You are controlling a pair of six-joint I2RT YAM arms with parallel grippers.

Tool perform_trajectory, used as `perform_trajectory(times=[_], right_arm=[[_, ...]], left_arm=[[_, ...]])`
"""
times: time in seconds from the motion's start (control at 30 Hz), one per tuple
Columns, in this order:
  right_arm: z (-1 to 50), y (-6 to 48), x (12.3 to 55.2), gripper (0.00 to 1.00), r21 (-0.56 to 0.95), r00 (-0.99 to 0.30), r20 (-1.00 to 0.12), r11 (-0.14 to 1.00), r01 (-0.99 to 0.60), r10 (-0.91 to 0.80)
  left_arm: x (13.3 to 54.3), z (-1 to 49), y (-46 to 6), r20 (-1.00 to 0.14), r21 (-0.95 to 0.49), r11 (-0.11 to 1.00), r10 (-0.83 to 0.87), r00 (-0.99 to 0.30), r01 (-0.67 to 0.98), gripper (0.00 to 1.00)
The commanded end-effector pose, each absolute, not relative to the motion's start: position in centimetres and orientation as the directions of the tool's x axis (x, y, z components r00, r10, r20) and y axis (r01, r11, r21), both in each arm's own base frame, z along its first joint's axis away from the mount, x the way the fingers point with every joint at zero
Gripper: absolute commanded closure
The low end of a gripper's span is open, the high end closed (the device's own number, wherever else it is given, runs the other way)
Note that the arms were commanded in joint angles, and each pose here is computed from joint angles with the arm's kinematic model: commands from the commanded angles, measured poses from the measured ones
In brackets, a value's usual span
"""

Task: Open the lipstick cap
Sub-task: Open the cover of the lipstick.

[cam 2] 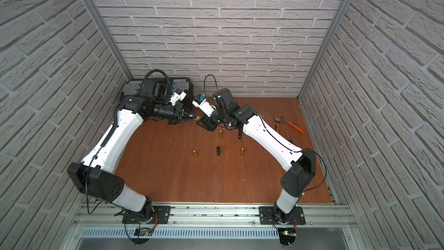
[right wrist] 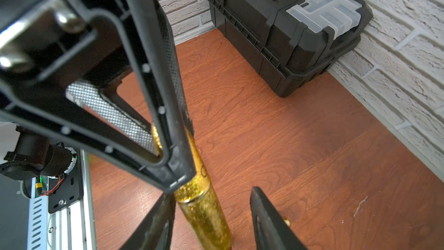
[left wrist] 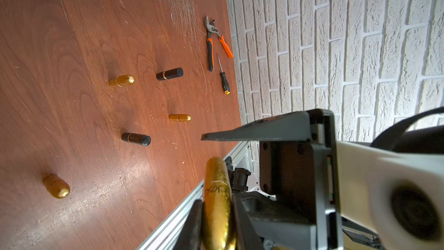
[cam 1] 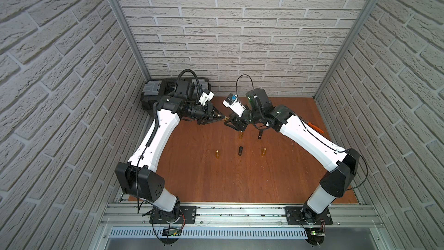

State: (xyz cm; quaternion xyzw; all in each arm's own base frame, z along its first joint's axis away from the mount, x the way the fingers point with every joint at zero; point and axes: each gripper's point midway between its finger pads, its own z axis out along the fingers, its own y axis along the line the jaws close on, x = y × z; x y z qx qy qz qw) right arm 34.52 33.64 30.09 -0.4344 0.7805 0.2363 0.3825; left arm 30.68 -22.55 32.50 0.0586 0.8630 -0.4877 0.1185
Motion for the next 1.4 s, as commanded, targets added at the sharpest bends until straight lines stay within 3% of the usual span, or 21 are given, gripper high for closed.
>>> perform_trajectory(times=[0.0,0.1,0.13,0.17,0.3,0.73,1.1,1.37], right_arm=[[31.1,34.5,34.5,0.57,0.022,-0.297,-0.815,0.485,-0.874,-0.498],[30.7,34.6,34.4,0.71,0.02,-0.305,-0.8,0.486,-0.874,-0.516],[30.6,34.5,34.5,0.91,0.016,-0.308,-0.797,0.49,-0.871,-0.52],[30.5,34.4,34.6,0.97,0.016,-0.313,-0.796,0.499,-0.866,-0.518],[30.3,34.4,34.5,0.96,0.014,-0.315,-0.79,0.498,-0.867,-0.526],[29.2,34.1,34.8,0.74,0.0,-0.328,-0.772,0.516,-0.857,-0.544],[28.9,33.4,34.9,0.94,-0.034,-0.319,-0.767,0.533,-0.846,-0.556],[27.1,31.1,35.7,0.97,-0.119,-0.337,-0.738,0.605,-0.787,-0.585]], left_arm=[[30.2,33.2,-22.8,-0.283,-0.834,0.494,-0.002,-0.959,0.246,0.94],[30.5,33.5,-22.6,-0.29,-0.834,0.494,-0.013,-0.957,0.246,0.97],[30.7,33.6,-22.4,-0.291,-0.834,0.494,-0.019,-0.957,0.244,0.99],[30.8,33.6,-22.3,-0.291,-0.835,0.495,-0.023,-0.957,0.242,1.0],[31.0,34.1,-22.2,-0.298,-0.841,0.48,-0.03,-0.954,0.248,1.0],[31.3,34.6,-22.0,-0.302,-0.846,0.47,-0.03,-0.953,0.253,1.0],[32.1,34.7,-21.1,-0.31,-0.843,0.479,-0.063,-0.949,0.244,1.0],[33.9,35.3,-17.3,-0.334,-0.844,0.492,-0.174,-0.927,0.212,1.0]])
